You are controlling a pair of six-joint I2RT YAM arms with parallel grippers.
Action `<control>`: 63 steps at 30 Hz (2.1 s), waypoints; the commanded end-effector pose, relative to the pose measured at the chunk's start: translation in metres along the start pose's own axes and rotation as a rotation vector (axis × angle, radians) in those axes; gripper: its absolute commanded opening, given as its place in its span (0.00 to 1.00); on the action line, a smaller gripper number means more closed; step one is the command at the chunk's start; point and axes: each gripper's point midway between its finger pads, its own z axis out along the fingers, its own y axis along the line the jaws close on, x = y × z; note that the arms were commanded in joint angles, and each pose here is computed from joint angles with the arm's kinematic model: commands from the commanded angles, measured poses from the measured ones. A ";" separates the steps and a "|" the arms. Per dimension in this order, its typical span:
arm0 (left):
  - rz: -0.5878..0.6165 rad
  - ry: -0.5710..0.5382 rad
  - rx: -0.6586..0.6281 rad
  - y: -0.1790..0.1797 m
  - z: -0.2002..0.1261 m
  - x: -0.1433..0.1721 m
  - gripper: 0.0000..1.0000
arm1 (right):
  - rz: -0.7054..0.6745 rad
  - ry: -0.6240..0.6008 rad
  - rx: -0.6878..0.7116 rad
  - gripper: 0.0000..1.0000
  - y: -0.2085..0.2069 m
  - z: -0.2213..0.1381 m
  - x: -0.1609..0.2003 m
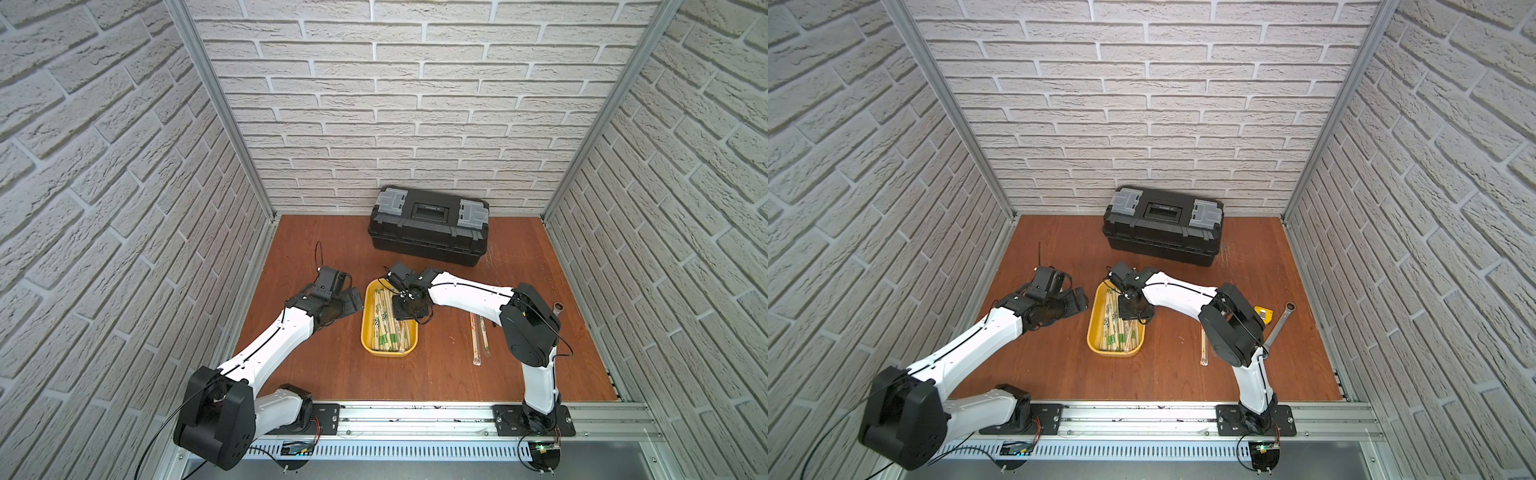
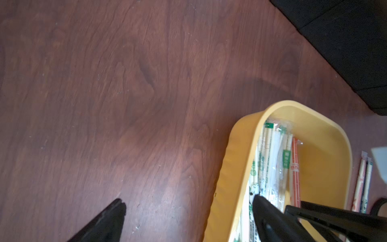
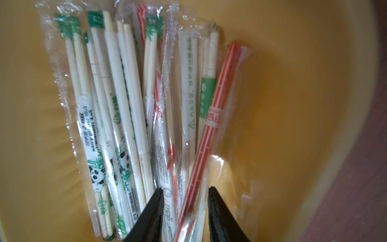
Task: Take the paired disposable chopsticks out of the storage box
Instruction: Pick up the paired disposable chopsticks from the storage box, then place the paired disposable chopsticks at the center of the board.
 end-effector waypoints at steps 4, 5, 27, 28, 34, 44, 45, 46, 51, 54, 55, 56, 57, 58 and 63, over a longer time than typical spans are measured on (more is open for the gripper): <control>0.009 -0.021 0.016 0.000 0.000 -0.003 0.98 | 0.007 0.009 0.002 0.33 0.004 0.005 0.001; 0.009 -0.020 0.015 0.000 0.000 -0.002 0.98 | 0.006 0.009 0.001 0.31 0.004 0.004 0.001; -0.030 -0.037 0.058 -0.011 -0.020 -0.011 0.98 | 0.039 -0.096 -0.138 0.09 0.010 -0.056 0.001; -0.032 -0.037 0.062 -0.012 -0.021 -0.011 0.98 | 0.038 -0.106 -0.142 0.08 0.010 -0.060 0.000; -0.043 -0.034 0.074 -0.017 -0.023 -0.013 0.98 | 0.037 -0.186 -0.119 0.08 -0.009 -0.085 -0.006; -0.049 -0.013 0.095 -0.046 -0.029 -0.011 0.98 | 0.063 -0.249 0.110 0.09 -0.101 -0.086 -0.003; -0.058 -0.007 0.099 -0.051 -0.030 -0.011 0.98 | 0.070 -0.247 0.138 0.08 -0.111 -0.082 -0.001; -0.066 -0.002 0.099 -0.054 -0.031 -0.010 0.98 | 0.076 -0.241 0.163 0.09 -0.120 -0.079 0.001; -0.102 0.023 0.097 -0.075 -0.043 -0.012 0.98 | 0.089 -0.235 0.284 0.08 -0.156 -0.063 0.008; -0.137 0.041 0.093 -0.082 -0.052 -0.016 0.98 | 0.090 -0.233 0.330 0.09 -0.167 -0.056 0.010; -0.152 0.044 0.094 -0.084 -0.055 -0.017 0.98 | 0.090 -0.233 0.344 0.08 -0.170 -0.054 0.010; -0.169 0.049 0.093 -0.085 -0.059 -0.018 0.98 | 0.091 -0.225 0.361 0.09 -0.173 -0.051 0.011; -0.186 0.051 0.096 -0.086 -0.063 -0.019 0.98 | 0.091 -0.220 0.371 0.08 -0.175 -0.049 0.011; -0.205 0.055 0.101 -0.088 -0.066 -0.019 0.98 | 0.091 -0.213 0.385 0.09 -0.178 -0.046 0.012; -0.313 0.044 0.146 -0.091 -0.090 -0.024 0.98 | 0.092 -0.171 0.448 0.09 -0.189 -0.033 0.017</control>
